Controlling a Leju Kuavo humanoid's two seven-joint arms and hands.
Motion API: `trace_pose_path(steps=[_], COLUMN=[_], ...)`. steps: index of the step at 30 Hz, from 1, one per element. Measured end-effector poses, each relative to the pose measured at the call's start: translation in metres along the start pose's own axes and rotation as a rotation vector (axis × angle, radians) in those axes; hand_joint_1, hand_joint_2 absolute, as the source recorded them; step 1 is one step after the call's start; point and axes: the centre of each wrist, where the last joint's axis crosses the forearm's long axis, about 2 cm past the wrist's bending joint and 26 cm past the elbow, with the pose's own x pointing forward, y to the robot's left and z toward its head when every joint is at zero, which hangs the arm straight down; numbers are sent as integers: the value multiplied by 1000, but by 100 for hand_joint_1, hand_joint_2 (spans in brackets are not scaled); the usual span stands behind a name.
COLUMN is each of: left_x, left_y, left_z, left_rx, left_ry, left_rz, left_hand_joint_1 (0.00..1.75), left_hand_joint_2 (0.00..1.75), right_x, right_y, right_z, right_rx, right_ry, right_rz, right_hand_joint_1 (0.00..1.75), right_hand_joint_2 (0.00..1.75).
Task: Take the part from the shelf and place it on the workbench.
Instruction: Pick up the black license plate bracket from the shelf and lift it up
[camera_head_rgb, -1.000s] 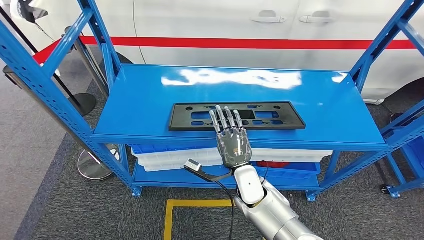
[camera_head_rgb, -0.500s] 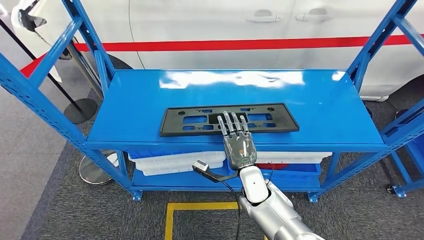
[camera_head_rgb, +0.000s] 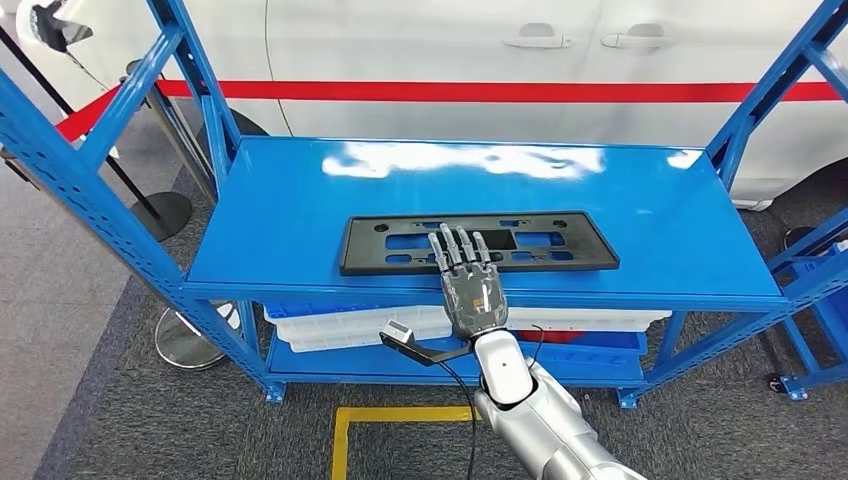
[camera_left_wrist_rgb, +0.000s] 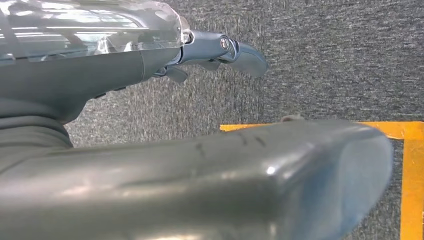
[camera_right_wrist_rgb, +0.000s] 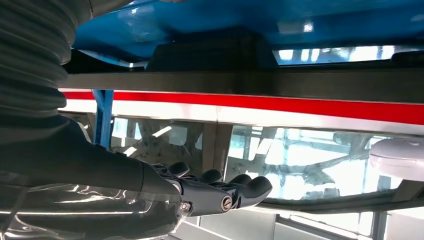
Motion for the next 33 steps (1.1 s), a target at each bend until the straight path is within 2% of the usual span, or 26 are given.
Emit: trace_pose_path(steps=[33], left_x=[-1], left_y=[-1], left_z=[1], left_rx=[15], left_ry=[6], left_rz=[9], left_hand_joint_1=[0], left_hand_joint_2=[0], right_x=[5], right_y=[-5], right_z=[-15], right_rx=[-1], right_ry=[-1], right_rz=[-62], right_hand_joint_1=[0], right_hand_joint_2=[175])
